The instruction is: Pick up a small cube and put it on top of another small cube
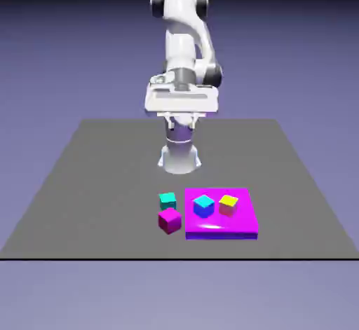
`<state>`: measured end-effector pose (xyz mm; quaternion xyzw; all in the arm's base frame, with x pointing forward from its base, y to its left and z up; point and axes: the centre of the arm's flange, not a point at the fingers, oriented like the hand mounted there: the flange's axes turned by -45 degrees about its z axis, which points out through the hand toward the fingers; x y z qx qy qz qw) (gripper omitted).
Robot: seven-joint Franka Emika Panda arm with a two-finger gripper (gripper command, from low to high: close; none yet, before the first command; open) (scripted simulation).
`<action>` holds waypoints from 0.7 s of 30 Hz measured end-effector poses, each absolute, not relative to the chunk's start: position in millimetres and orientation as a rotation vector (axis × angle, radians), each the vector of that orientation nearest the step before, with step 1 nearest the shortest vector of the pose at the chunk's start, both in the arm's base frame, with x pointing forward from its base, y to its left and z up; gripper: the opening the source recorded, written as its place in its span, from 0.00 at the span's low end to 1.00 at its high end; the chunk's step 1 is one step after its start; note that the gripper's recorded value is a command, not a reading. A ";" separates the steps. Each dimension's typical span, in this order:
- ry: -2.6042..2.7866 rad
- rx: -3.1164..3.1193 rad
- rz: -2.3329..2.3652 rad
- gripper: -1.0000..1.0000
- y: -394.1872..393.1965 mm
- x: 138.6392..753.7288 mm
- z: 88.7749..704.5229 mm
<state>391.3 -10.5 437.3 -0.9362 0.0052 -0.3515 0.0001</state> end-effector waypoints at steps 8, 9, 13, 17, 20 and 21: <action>0.640 -2.890 -0.330 0.50 -92.4 361.9 302.8; 0.710 -2.852 -0.243 0.50 -99.3 354.1 287.5; 0.967 -2.641 0.065 0.50 -118.3 318.0 231.6; 1.182 -2.357 0.301 0.50 -124.5 278.8 185.6; 1.308 -2.115 0.428 0.50 -120.3 251.6 157.9; 1.357 -2.021 0.455 0.50 -121.0 241.7 149.9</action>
